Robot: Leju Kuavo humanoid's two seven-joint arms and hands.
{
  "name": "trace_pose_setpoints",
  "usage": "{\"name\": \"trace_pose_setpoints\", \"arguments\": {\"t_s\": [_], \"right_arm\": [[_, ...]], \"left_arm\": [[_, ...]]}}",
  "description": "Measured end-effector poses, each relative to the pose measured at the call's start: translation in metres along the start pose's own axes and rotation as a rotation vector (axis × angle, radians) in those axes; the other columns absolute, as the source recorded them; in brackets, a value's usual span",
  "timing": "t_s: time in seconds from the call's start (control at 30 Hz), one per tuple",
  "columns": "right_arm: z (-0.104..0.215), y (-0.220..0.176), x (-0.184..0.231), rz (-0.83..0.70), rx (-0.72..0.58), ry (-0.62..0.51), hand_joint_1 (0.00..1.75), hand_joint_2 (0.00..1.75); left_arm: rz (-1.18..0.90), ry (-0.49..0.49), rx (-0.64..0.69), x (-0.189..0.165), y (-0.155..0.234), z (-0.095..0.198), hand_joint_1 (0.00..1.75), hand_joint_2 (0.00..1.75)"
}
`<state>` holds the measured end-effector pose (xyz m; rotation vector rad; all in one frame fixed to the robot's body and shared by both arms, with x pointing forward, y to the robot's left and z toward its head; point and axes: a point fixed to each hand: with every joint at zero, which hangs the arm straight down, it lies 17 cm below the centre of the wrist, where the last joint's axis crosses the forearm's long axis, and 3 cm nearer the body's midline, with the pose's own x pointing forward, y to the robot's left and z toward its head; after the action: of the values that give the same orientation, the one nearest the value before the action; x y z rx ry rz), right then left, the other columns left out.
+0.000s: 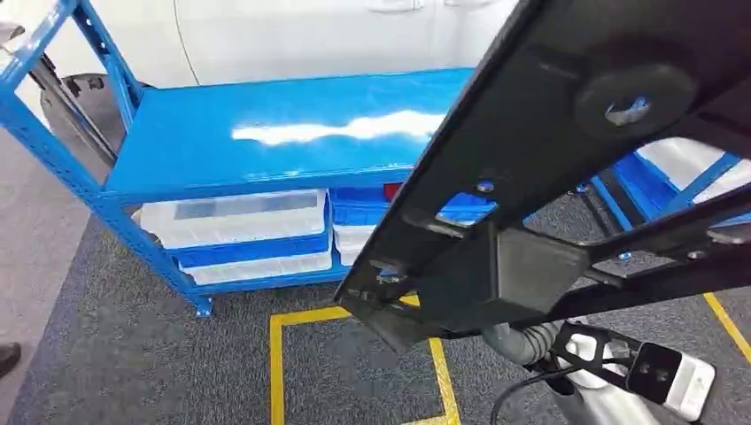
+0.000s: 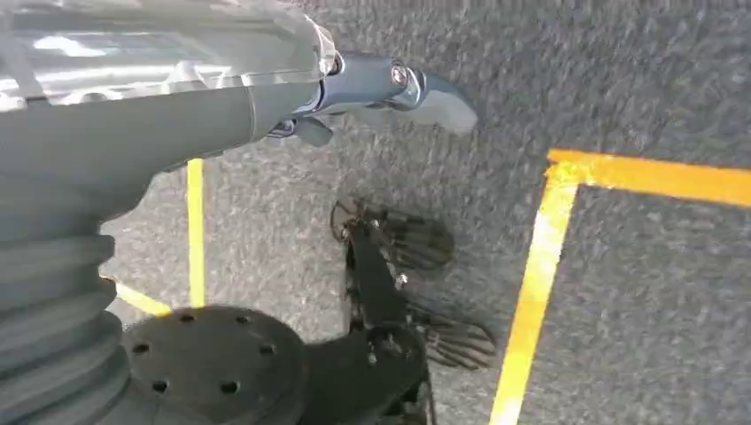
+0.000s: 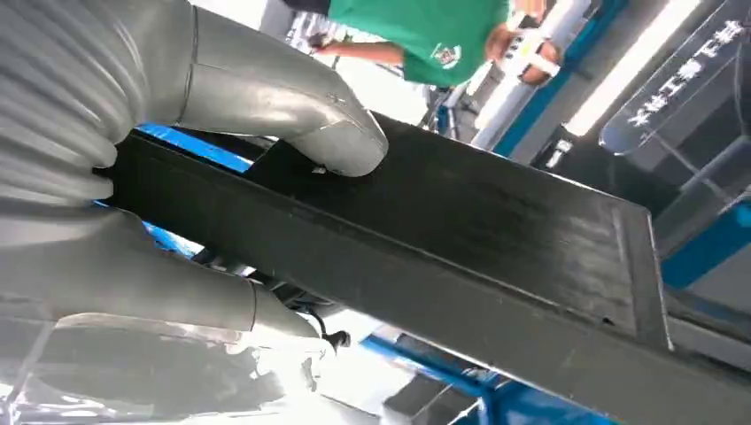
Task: Take the parts from the cabinet and place them on the table.
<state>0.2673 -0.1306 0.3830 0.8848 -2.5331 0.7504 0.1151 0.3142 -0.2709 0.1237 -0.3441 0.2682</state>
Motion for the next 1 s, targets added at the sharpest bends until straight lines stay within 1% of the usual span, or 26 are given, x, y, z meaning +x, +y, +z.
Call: {"name": "trace_pose_setpoints", "arguments": {"t_s": [0.33,0.67,1.0], "right_arm": [[0.01,0.005,-0.007,-0.025,-0.004,0.033,1.75,1.75],[0.016,0.007,-0.012,-0.017,0.009,0.057,1.75,1.75],[0.02,0.005,-0.015,0.006,0.007,0.075,1.75,1.75]], "left_arm": [[-0.005,-0.015,0.016,0.001,0.002,0.0,0.0,1.75],[-0.014,-0.003,0.011,-0.005,0.0,0.001,0.0,1.75],[-0.01,-0.014,-0.012,-0.007,-0.004,0.003,0.0,1.75]]}}
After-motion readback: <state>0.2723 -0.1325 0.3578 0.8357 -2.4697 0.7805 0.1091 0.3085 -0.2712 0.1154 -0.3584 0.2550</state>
